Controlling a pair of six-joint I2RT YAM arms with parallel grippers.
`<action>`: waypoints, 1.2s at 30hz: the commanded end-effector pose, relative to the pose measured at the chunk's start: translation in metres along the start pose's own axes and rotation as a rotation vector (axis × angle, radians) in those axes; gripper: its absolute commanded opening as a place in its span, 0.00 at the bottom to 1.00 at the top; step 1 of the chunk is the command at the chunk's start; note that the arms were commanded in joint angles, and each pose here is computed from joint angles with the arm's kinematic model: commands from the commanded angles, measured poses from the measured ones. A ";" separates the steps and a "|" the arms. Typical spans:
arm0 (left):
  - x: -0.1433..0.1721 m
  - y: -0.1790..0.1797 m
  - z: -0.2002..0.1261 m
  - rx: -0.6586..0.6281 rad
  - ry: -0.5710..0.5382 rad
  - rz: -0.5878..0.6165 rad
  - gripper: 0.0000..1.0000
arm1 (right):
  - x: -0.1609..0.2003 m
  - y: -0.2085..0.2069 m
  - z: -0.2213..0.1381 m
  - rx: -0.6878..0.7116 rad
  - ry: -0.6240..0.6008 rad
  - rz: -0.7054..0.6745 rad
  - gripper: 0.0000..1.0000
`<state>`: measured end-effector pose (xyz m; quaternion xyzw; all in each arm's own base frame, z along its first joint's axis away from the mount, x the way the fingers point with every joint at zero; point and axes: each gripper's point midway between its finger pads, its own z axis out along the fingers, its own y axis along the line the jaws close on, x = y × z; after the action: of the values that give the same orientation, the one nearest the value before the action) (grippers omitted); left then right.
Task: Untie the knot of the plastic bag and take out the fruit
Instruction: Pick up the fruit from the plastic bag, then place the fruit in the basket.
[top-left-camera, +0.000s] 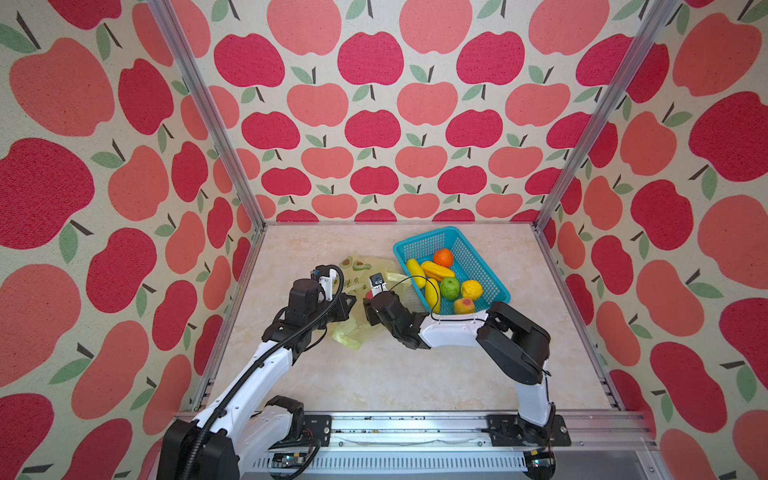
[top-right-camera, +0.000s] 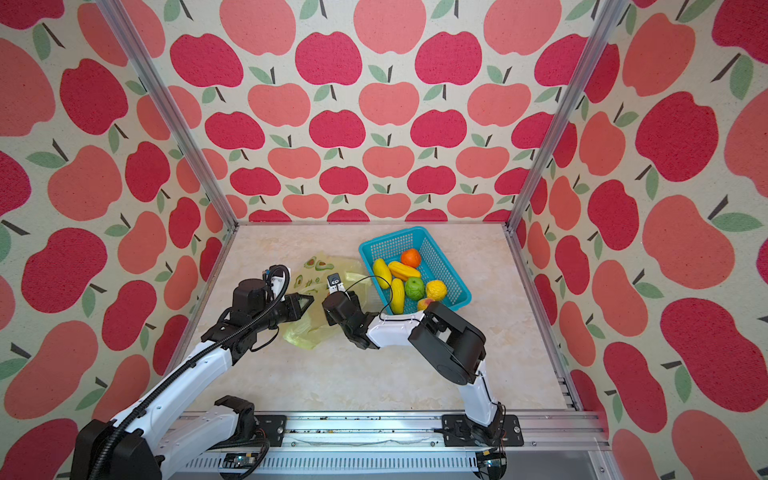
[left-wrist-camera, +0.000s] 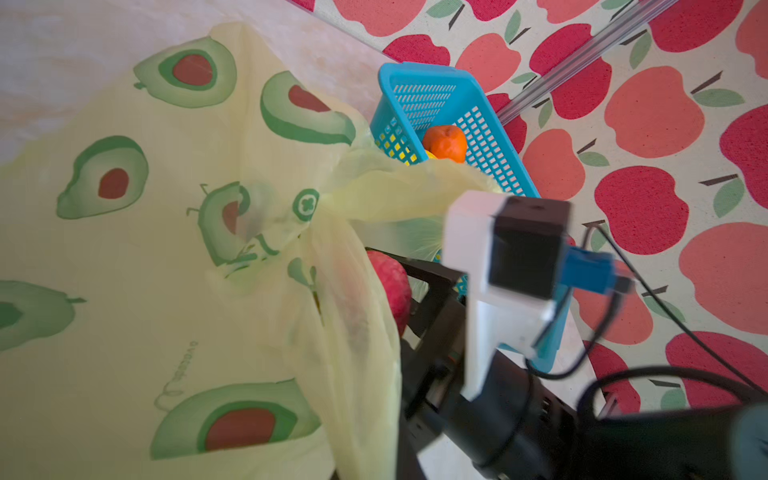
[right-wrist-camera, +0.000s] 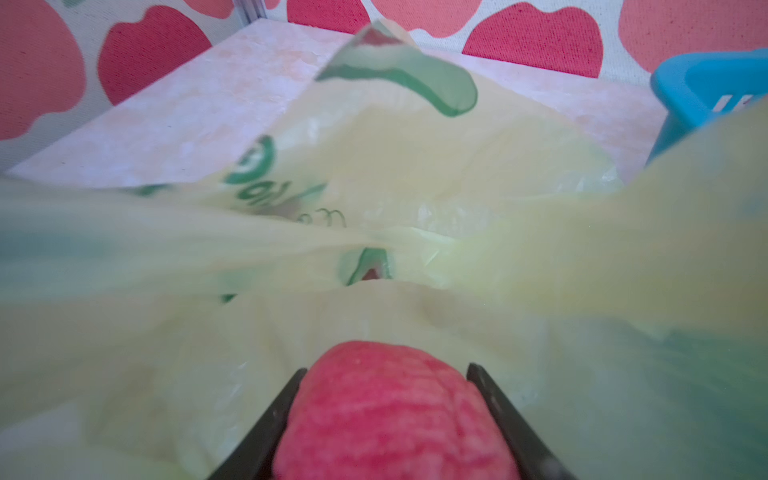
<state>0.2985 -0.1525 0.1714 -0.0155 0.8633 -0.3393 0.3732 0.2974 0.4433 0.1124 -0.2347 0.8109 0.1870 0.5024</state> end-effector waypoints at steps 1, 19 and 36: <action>-0.014 0.009 0.002 -0.028 -0.064 0.022 0.00 | -0.030 0.023 -0.028 -0.142 -0.104 -0.015 0.37; -0.011 0.030 -0.009 -0.103 -0.123 0.063 0.00 | -0.097 -0.057 -0.150 0.003 -0.356 -0.086 0.34; -0.008 0.033 -0.004 -0.097 -0.104 0.050 0.00 | 0.018 -0.219 -0.105 0.243 0.108 0.374 0.32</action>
<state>0.3075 -0.1232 0.1637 -0.0340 0.8578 -0.2877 0.4246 0.3535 0.1910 0.1514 -0.0267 0.8615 0.1253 0.4913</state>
